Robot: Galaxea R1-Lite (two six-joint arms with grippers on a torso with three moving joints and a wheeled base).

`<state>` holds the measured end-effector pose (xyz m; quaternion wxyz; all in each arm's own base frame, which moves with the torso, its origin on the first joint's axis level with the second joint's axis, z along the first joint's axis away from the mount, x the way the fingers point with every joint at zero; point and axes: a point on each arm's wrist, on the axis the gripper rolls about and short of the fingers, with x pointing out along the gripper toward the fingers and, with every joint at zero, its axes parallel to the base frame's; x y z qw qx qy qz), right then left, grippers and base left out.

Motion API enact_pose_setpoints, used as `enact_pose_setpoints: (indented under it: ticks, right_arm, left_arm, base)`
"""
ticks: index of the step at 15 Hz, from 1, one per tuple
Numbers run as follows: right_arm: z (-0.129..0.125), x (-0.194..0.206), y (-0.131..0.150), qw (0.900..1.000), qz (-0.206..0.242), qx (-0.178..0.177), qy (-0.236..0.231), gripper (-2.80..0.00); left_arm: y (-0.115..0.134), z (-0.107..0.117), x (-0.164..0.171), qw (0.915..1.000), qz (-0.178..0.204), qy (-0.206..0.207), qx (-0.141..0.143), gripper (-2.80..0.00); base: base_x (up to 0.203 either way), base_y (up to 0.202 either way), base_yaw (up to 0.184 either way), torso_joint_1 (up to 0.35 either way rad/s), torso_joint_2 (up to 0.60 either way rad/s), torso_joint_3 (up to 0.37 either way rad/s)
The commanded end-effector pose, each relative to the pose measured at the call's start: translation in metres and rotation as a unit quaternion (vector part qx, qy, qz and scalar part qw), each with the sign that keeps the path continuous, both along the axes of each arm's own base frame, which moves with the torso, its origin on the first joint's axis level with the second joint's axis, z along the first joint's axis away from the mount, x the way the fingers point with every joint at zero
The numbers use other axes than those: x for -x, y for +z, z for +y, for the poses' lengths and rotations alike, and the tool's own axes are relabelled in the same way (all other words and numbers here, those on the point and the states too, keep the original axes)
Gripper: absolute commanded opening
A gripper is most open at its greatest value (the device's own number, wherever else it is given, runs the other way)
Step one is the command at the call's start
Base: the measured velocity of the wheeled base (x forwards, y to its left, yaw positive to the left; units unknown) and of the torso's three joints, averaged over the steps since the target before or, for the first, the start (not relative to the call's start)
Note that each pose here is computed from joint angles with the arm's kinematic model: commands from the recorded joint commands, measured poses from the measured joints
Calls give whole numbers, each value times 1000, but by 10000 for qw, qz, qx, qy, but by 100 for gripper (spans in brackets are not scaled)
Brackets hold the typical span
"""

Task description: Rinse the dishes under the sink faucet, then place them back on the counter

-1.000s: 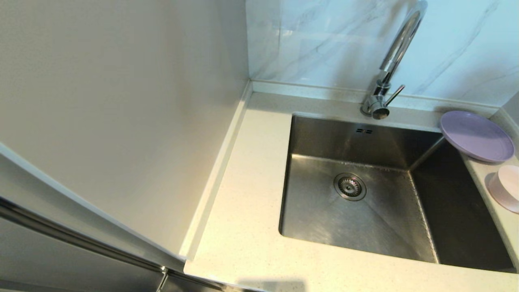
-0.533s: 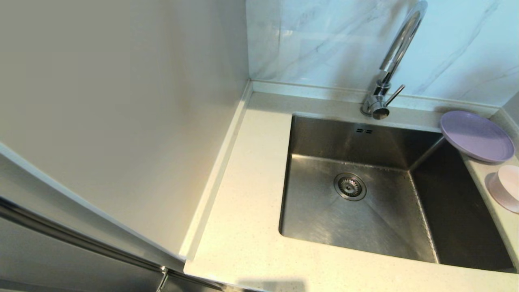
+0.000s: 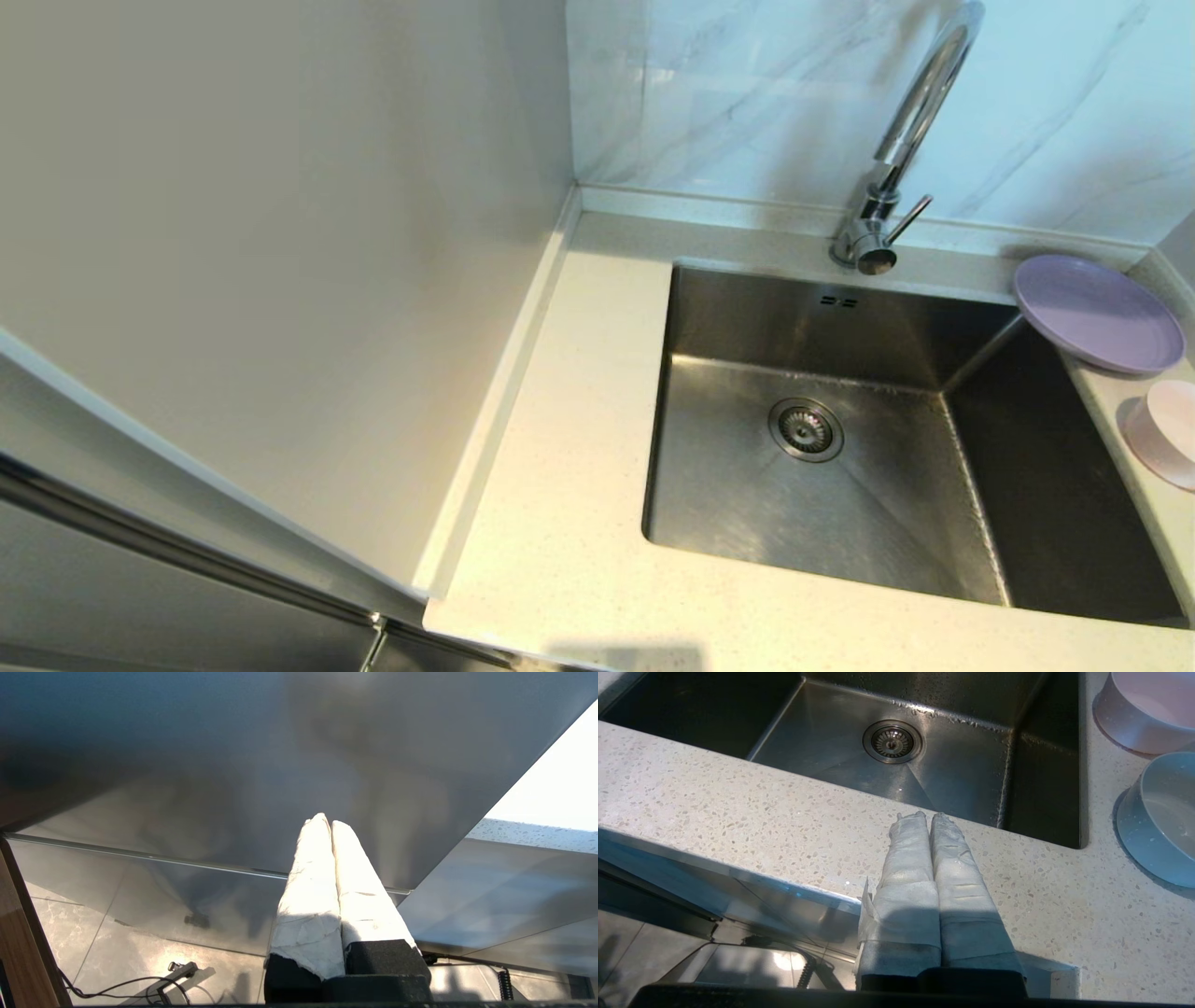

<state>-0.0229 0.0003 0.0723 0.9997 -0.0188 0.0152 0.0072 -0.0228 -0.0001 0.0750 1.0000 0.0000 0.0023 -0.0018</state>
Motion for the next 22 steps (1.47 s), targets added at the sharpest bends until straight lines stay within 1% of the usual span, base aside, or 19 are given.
enact_pose_setpoints:
  ticks: [1,10,13,22]
  right_arm:
    - [0,-1,-3,10000,54,2,0,-280]
    - [0,-1,-3,10000,54,2,0,-280]
    - [0,-1,-3,9998,55,-165,-53,-280]
    - [-1,-1,-3,9997,54,-186,-132,-280]
  left_arm:
    - [0,0,0,10000,0,3,0,-280]
    - [0,0,0,10000,0,3,0,-280]
    - [0,0,0,10000,0,3,0,-280]
    - [0,0,0,10000,0,3,0,-280]
  base:
    - [0,0,0,0,0,0]
    - [0,0,0,0,0,0]
    - [0,0,0,0,0,0]
    - [0,0,0,0,0,0]
